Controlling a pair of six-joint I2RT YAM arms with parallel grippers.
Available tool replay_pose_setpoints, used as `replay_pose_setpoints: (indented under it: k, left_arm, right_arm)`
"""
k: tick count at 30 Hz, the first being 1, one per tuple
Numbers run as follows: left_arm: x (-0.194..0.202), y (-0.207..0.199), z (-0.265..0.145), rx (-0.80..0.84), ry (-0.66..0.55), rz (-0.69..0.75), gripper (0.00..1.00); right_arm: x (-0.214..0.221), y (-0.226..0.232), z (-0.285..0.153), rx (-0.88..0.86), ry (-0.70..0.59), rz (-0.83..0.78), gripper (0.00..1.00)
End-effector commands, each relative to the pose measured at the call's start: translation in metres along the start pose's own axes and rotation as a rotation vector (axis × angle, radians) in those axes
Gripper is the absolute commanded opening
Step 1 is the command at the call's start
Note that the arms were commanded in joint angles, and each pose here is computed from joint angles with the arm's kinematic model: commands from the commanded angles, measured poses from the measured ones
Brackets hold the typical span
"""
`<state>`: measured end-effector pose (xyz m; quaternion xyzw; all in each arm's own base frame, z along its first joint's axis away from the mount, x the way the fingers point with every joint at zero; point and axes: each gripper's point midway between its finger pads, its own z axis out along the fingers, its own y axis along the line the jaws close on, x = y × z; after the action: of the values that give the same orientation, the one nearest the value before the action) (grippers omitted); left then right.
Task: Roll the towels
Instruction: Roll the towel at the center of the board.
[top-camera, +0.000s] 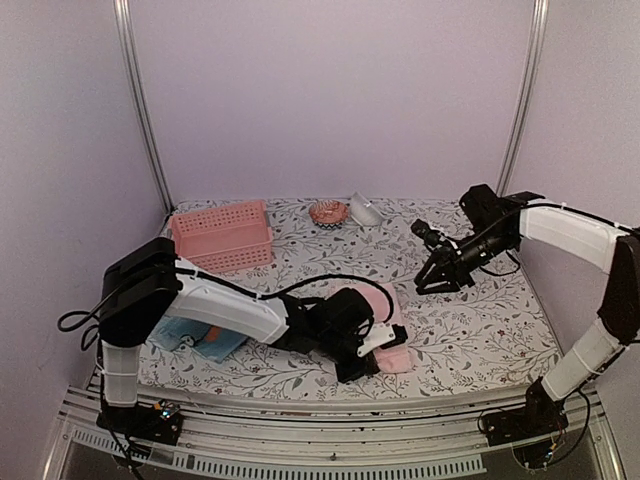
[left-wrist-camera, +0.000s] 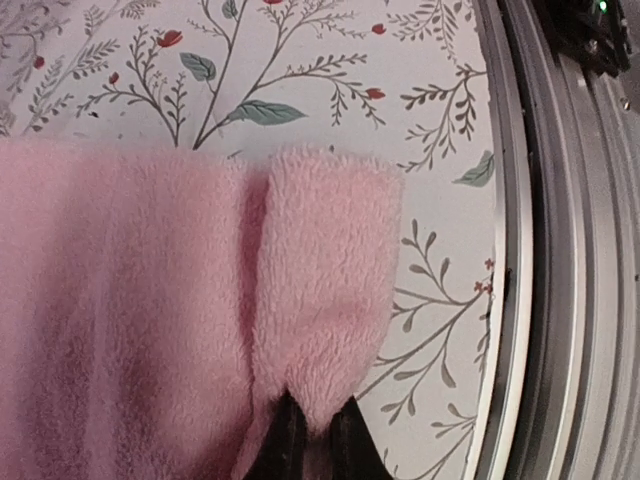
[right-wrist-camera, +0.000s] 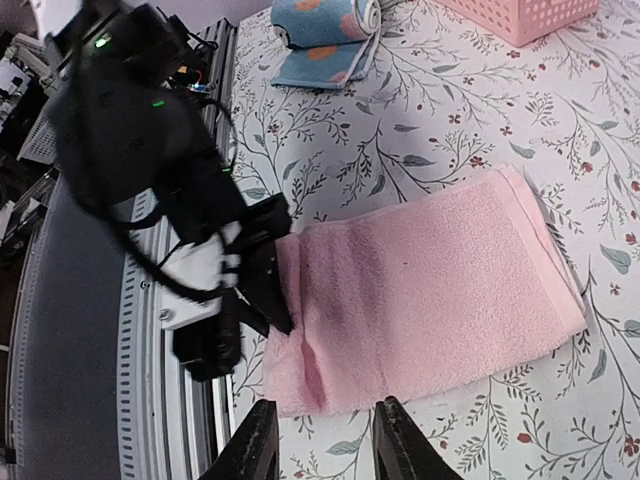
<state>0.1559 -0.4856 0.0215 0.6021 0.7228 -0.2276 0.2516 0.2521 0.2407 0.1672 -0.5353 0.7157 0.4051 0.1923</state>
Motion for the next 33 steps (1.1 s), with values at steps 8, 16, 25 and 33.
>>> replay_pose_setpoints:
  k: [8, 16, 25, 33]
  left_arm:
    - [0.020, 0.008, 0.005, 0.581, 0.144, -0.693, 0.00]
    - [0.027, 0.018, 0.005, 0.612, 0.136, -0.804, 0.00]
    - [0.023, 0.024, 0.002, 0.606, 0.120, -0.816, 0.00]
    - [0.012, 0.034, -0.005, 0.579, 0.082, -0.787, 0.00]
  right_arm:
    - [0.062, 0.033, 0.038, 0.261, 0.177, -0.357, 0.43]
    - [0.055, 0.032, 0.088, 0.356, 0.266, -0.535, 0.47]
    - [0.068, 0.029, 0.137, 0.291, 0.355, -0.563, 0.47]
    - [0.093, 0.027, 0.147, 0.236, 0.431, -0.466, 0.08]
